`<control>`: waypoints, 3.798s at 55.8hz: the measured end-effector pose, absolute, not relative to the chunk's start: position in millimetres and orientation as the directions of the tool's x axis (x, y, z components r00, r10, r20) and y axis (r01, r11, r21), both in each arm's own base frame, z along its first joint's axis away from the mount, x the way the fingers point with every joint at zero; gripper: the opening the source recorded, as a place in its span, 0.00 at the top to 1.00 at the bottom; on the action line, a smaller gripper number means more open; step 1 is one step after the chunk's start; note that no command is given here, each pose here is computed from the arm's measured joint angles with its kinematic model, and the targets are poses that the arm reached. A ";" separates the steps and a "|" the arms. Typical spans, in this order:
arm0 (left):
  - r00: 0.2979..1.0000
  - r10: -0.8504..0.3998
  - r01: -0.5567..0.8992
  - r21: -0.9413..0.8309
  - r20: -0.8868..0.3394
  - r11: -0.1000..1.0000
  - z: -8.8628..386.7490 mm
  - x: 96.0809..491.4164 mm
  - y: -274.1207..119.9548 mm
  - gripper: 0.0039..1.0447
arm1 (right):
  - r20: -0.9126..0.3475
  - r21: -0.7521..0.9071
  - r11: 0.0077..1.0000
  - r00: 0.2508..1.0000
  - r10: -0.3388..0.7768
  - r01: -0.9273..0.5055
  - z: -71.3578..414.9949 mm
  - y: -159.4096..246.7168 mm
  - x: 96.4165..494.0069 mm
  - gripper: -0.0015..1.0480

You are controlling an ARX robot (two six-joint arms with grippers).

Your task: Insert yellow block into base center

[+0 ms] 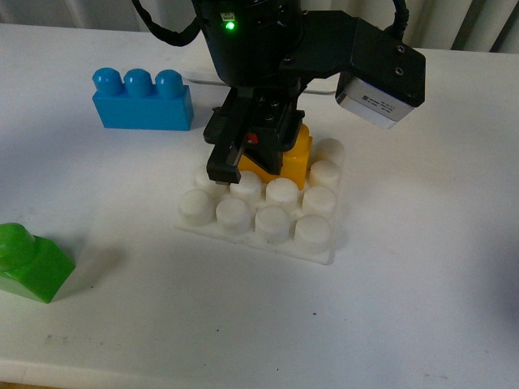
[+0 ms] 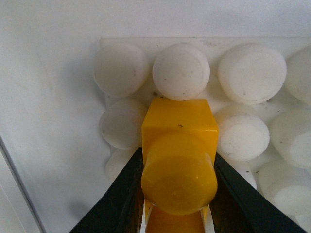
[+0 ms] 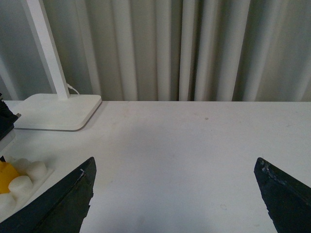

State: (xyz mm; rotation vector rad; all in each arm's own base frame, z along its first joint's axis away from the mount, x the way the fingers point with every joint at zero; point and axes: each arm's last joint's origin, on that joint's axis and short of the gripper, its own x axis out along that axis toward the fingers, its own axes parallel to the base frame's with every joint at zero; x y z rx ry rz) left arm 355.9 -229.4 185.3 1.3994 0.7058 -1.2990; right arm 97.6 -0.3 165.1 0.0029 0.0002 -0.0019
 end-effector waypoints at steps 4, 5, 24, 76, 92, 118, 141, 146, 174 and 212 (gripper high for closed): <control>0.233 -0.234 0.916 0.293 -0.944 -0.273 185.4 355.6 -230.3 0.70 | 0.000 0.003 1.000 1.000 -0.002 0.002 165.1 -0.2 97.6 0.09; 0.232 -0.240 0.917 0.294 -0.943 -0.270 185.5 355.8 -230.5 0.70 | 0.000 0.003 1.000 1.000 -0.002 0.002 165.1 -0.3 97.6 0.09; 0.269 -0.356 0.913 0.354 -0.895 -0.201 195.2 355.8 -231.7 0.36 | 0.000 0.003 1.000 1.000 -0.002 0.002 165.1 -0.3 97.6 0.09; 0.984 -0.165 0.177 0.246 -0.070 0.953 232.0 171.1 -57.3 0.06 | 0.000 0.003 1.000 1.000 -0.002 0.002 165.1 -0.3 97.6 0.09; 0.997 -0.068 0.065 -0.090 -0.029 0.994 222.5 128.9 -37.5 0.06 | 0.000 0.003 1.000 1.000 -0.001 0.001 165.1 -0.2 97.6 0.09; 1.000 -0.010 0.010 -0.010 -0.002 1.000 193.3 117.7 -15.4 0.77 | 0.000 0.003 1.000 1.000 -0.002 0.002 165.1 -0.3 97.6 0.09; 1.000 -0.003 0.003 -0.004 -0.001 1.000 177.9 109.7 -0.4 0.97 | 0.000 0.003 1.000 1.000 -0.002 0.002 165.1 -0.3 97.6 0.09; 1.000 -0.002 0.002 -0.005 -0.005 1.000 175.4 106.0 -0.2 0.97 | 0.000 0.003 1.000 1.000 -0.002 0.002 165.1 -0.3 97.6 0.09; 1.000 -0.002 0.002 -0.004 0.008 1.000 167.6 97.2 -0.2 0.95 | 0.000 0.002 1.000 1.000 -0.002 0.002 165.1 -0.2 97.6 0.09; 1.000 -0.002 0.002 -0.004 0.008 1.000 167.6 97.2 -0.2 0.06 | 0.000 0.002 1.000 1.000 -0.002 0.002 165.1 -0.2 97.6 0.09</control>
